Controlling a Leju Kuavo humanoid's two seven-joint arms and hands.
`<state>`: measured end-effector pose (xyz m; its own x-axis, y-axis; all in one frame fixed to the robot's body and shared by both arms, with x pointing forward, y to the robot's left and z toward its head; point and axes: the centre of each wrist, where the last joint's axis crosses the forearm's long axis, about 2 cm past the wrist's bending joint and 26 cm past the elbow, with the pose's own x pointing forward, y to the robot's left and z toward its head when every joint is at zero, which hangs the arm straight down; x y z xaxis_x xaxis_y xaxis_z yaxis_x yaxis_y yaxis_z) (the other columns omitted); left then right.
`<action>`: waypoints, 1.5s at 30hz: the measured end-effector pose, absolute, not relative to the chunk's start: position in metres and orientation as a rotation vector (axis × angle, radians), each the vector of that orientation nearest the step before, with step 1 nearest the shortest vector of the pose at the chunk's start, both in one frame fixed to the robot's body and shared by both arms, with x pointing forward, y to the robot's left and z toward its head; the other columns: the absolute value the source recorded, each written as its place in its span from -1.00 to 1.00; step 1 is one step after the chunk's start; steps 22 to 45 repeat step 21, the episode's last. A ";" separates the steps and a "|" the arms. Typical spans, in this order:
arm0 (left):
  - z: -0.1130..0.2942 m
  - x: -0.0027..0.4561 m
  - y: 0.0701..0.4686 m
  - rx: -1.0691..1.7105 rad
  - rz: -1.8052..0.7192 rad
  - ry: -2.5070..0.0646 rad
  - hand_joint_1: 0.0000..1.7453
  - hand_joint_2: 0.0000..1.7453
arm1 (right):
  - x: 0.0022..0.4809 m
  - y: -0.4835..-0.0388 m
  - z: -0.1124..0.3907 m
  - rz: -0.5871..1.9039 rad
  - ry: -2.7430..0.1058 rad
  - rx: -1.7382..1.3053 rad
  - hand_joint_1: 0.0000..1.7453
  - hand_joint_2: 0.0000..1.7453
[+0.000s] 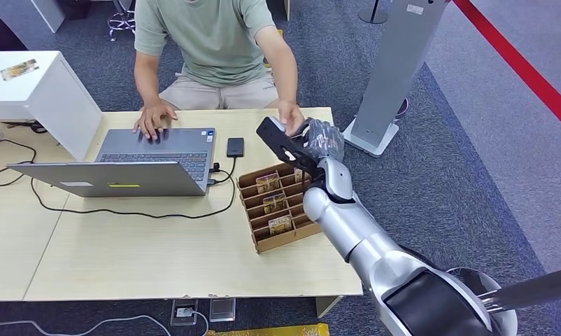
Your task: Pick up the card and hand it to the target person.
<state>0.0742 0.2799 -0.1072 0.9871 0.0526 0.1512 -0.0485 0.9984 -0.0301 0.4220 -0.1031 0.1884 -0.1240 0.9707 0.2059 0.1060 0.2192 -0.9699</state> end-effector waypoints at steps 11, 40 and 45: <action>-0.109 0.063 0.283 -0.011 0.129 -0.156 -1.00 1.00 | 0.411 -0.153 0.246 0.383 -2.020 -0.885 -1.00 1.00; -0.109 0.063 0.286 -0.010 0.195 -0.162 -1.00 1.00 | 0.313 -0.207 0.215 0.221 -2.128 -0.466 -1.00 1.00; -0.109 0.063 0.286 -0.010 0.195 -0.162 -1.00 1.00 | 0.313 -0.207 0.215 0.221 -2.128 -0.466 -1.00 1.00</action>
